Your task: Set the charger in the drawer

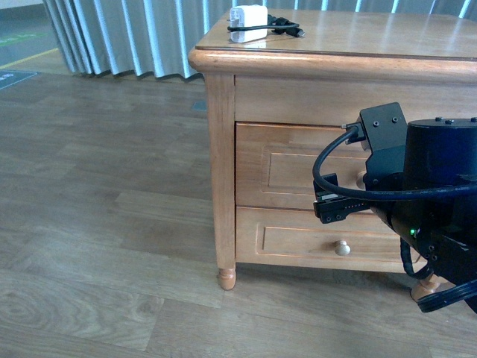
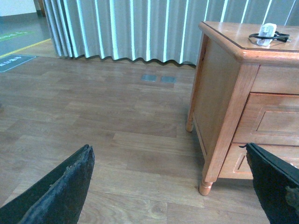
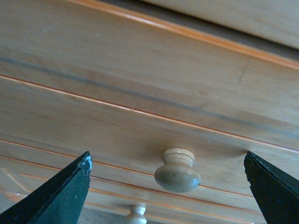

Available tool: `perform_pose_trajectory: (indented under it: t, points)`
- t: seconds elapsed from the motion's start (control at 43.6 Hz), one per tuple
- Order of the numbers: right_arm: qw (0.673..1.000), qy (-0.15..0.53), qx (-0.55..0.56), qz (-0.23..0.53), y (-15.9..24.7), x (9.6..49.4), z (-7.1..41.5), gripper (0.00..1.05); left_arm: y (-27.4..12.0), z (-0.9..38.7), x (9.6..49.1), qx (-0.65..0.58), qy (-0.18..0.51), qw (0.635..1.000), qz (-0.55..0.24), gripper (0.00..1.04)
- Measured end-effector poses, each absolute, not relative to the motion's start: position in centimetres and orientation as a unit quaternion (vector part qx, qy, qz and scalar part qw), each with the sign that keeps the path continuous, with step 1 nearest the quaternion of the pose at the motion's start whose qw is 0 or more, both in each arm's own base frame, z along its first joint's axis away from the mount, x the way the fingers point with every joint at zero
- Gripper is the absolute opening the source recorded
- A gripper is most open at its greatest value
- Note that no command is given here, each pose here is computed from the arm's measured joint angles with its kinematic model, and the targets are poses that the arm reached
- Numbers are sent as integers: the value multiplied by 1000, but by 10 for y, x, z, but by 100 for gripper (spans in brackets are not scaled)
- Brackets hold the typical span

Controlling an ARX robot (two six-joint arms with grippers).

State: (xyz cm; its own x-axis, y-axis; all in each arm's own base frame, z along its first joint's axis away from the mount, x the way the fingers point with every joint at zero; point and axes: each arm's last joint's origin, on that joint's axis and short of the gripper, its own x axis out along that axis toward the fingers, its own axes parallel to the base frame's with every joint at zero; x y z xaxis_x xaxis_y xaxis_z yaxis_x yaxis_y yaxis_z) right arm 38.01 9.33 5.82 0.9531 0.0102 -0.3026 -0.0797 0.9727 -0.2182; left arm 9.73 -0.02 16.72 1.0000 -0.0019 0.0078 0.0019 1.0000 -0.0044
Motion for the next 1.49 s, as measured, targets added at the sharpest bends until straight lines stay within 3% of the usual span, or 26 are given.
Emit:
perform_pose_trajectory:
  t: [0.298,0.367,0.596,0.642,0.756,1.146,1.49]
  points:
    - [981,161,-112,18,95,382,51,96,0,167,97,-2,-4,1000,-1,99]
    - [981,161,-110,15,95,382,50,92,0,167,97,-2,-4,1000,-1,99]
    - [982,158,-104,13,95,383,51,48,0,167,97,-2,-4,1000,-1,99]
    - [982,158,-103,13,95,383,51,45,0,167,97,-2,-4,1000,-1,99]
    - [982,157,-104,7,95,383,51,25,0,167,97,-2,-4,1000,-1,99]
    - [981,165,-101,15,94,379,54,23,0,167,97,-2,-4,1000,-1,99]
    - [969,226,-77,64,82,325,64,22,0,167,97,-2,-4,1000,-1,99]
